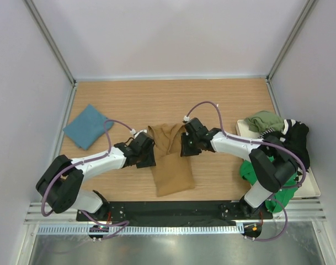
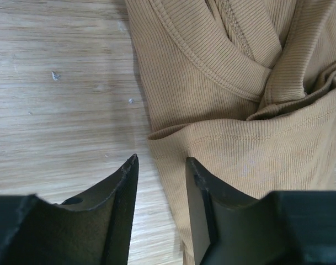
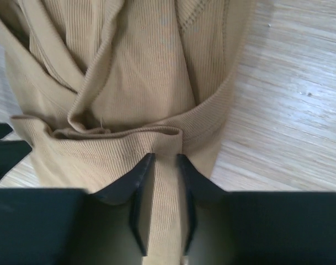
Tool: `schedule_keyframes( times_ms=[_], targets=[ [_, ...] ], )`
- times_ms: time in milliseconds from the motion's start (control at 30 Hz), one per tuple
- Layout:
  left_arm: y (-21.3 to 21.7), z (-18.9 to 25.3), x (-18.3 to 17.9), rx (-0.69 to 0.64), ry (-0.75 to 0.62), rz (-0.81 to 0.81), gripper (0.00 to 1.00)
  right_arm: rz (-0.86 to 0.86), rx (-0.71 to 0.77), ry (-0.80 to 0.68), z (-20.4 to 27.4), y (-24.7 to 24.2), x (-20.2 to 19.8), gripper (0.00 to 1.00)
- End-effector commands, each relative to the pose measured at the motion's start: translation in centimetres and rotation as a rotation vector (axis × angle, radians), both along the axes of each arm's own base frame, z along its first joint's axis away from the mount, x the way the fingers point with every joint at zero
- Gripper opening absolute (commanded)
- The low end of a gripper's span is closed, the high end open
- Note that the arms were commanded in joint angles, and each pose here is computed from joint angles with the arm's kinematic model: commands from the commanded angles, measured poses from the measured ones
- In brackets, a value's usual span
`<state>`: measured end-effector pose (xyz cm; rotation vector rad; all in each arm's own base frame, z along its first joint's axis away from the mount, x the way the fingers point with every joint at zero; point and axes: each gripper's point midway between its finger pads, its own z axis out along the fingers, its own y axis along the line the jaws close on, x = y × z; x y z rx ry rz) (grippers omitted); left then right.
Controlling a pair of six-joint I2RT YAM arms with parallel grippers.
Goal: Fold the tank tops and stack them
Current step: Fold the tank top
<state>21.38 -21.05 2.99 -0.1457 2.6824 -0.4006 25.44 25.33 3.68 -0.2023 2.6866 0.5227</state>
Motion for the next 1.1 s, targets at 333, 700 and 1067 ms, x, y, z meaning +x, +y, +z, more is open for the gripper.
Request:
schedule_keyframes(
  times_ms=[333,700,1067],
  targets=[
    [-1.3,1.0,1.8,-0.051,-0.048,-0.004,0.33,0.014,0.055,-0.108,3.5,1.0,1.9,0.01],
    [-1.7,-0.4,2.2,-0.032,-0.025,-0.008,0.00,0.011,0.063,-0.112,4.1,0.7,1.5,0.01],
    [-1.1,4.4,2.3,-0.081,-0.118,0.009,0.00,-0.022,0.059,-0.186,6.8,-0.8,1.3,0.01]
  ],
)
